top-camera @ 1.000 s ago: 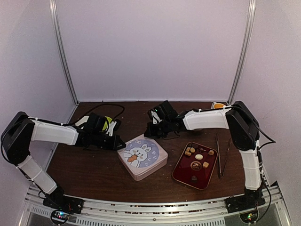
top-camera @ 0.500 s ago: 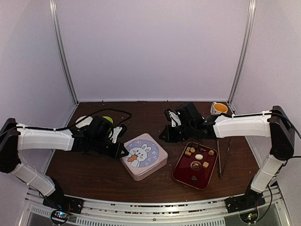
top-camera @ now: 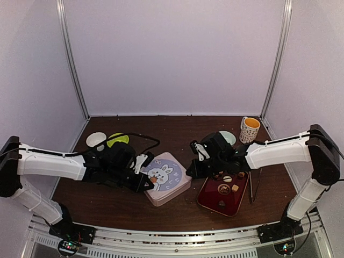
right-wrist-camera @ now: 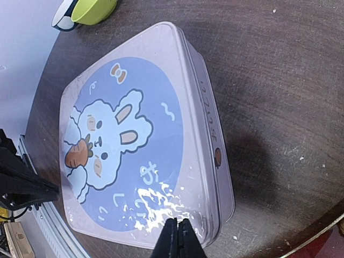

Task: Pack the chocolate
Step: Press the box lid onto the packing box.

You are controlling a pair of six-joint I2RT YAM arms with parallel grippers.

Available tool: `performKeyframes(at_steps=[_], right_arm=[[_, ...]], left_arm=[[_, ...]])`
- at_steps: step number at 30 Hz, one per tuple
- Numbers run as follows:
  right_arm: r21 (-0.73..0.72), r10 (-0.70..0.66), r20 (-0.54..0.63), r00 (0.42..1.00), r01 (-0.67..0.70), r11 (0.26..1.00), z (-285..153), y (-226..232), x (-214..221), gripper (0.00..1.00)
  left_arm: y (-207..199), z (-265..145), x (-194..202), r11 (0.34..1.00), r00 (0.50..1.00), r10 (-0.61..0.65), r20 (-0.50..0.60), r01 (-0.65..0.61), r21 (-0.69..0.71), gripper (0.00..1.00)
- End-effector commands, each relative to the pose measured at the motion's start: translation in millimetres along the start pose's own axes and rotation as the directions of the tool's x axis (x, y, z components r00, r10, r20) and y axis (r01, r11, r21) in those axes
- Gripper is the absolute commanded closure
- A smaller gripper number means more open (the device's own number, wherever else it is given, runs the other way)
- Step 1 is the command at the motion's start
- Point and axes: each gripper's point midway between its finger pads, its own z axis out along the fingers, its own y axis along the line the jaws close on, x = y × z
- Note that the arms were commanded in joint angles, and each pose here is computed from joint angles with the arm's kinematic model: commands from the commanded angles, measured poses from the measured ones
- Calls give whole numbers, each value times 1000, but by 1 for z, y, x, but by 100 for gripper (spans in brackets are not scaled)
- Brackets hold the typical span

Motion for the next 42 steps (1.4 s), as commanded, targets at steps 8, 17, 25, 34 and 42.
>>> performKeyframes(at_steps=[8, 17, 25, 34, 42], right_arm=[[25, -37, 36, 999, 36, 999, -11, 3, -9, 100], [45, 3, -45, 999, -1, 999, 22, -20, 23, 100], [56, -34, -2, 999, 34, 998, 3, -7, 0, 100], [62, -57, 72, 996, 52, 997, -19, -1, -15, 100], [146, -138, 344, 929, 92, 985, -102, -2, -58, 100]], left_arm=[[-35, 1, -24, 995, 997, 50, 52, -54, 79, 100], [-37, 2, -15, 994, 998, 65, 27, -67, 83, 100], [-18, 27, 28, 996, 998, 12, -55, -7, 86, 100], [-8, 21, 34, 999, 997, 37, -64, -36, 22, 100], [0, -35, -17, 985, 993, 88, 77, -75, -154, 94]])
